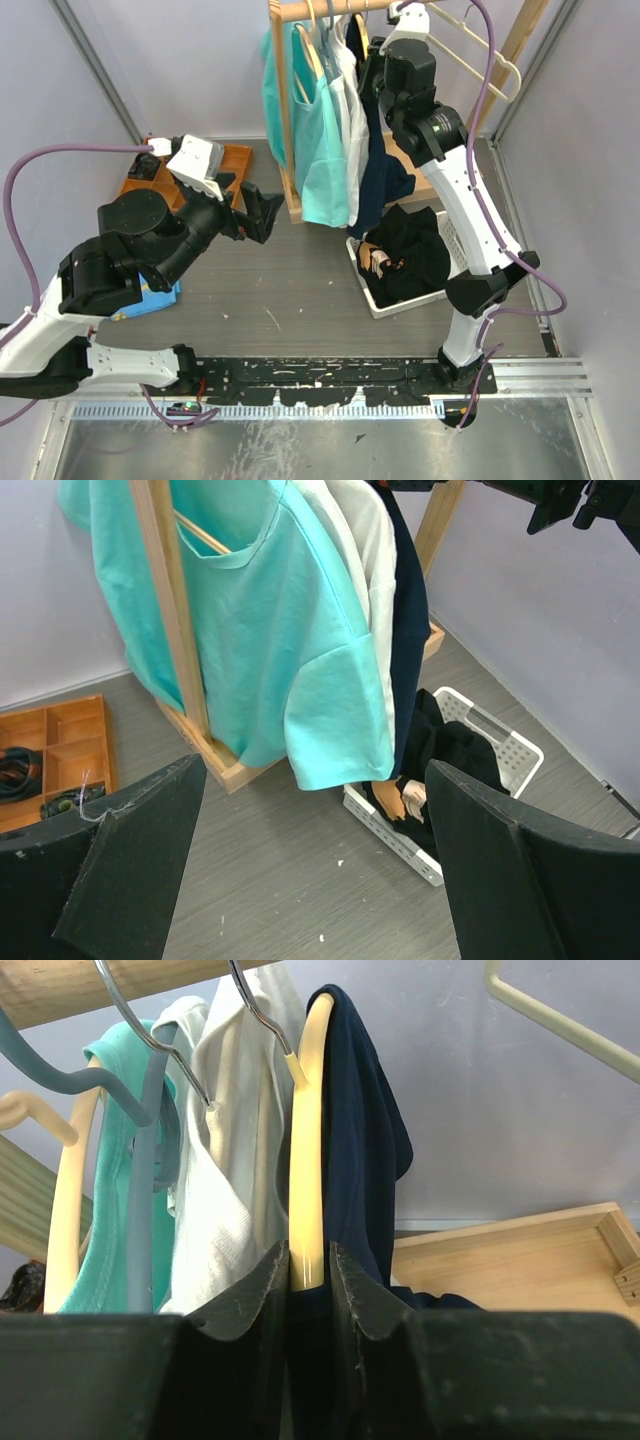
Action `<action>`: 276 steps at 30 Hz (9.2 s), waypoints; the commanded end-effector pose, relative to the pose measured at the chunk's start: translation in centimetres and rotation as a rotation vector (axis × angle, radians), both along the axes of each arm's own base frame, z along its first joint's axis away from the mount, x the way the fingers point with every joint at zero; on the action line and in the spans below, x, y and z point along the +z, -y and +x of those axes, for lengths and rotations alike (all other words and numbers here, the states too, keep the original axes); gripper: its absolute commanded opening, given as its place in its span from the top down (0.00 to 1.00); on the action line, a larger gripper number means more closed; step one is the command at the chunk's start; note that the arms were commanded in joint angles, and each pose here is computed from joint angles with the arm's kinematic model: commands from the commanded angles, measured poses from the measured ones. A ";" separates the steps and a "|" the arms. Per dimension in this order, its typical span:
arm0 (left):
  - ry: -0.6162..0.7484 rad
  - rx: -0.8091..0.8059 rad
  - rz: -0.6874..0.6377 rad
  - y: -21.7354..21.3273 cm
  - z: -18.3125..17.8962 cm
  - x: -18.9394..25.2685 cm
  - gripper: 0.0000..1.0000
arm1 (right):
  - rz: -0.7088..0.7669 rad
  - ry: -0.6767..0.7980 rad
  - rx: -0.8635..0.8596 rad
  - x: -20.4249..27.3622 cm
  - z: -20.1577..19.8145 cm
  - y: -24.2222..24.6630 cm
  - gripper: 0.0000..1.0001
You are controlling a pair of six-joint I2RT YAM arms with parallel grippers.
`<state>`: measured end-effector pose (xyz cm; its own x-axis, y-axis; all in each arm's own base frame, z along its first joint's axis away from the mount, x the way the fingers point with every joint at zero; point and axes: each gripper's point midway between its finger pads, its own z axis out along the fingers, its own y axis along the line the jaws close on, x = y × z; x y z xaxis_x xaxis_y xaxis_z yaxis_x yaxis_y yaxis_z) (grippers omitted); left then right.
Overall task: Remove the t-shirt from the hanger
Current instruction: Pick up the hanger from the clothesline, then remove the T-shirt from the hanger.
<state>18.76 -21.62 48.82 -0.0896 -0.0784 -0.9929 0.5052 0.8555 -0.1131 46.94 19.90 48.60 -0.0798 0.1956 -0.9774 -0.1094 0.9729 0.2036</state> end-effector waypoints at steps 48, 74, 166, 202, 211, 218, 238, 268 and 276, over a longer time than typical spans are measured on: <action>0.155 -0.032 0.048 9.0 4.7 6.5 0.02 | 0.137 0.316 0.101 10.4 -14.1 6.1 0.99; 0.133 -0.190 -0.087 18.8 13.7 5.5 0.01 | 0.169 0.359 0.160 10.0 -22.8 9.8 0.99; 0.186 0.039 -0.116 19.4 24.2 2.4 1.00 | 0.164 0.453 0.213 10.1 -33.1 14.6 0.99; 0.267 -0.322 -0.149 23.9 6.7 9.4 1.00 | 0.186 0.356 0.099 7.0 -24.4 11.9 0.99; 0.265 -0.328 -0.092 23.3 6.0 8.8 0.41 | 0.188 0.362 0.110 7.0 -24.7 11.8 0.99; 0.401 -0.335 -0.059 23.7 6.4 10.4 0.26 | 0.190 0.366 0.154 7.1 -25.1 11.2 0.99; 0.452 -0.372 -0.021 27.1 8.7 8.1 0.48 | 0.210 0.393 0.241 8.4 -26.3 10.1 0.99; 0.523 -0.404 -0.232 25.4 6.7 14.0 0.81 | 0.159 0.573 0.161 12.5 -28.9 13.1 0.99; 0.533 -0.398 -0.241 24.4 6.1 14.9 0.13 | 0.105 0.706 0.126 16.6 -30.7 14.6 0.99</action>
<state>26.06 -48.46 60.33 0.3041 -0.2949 -0.9059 0.8150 0.5729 0.0870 20.77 8.27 55.97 0.2539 0.2501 -0.9343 -0.3489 0.9246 0.1527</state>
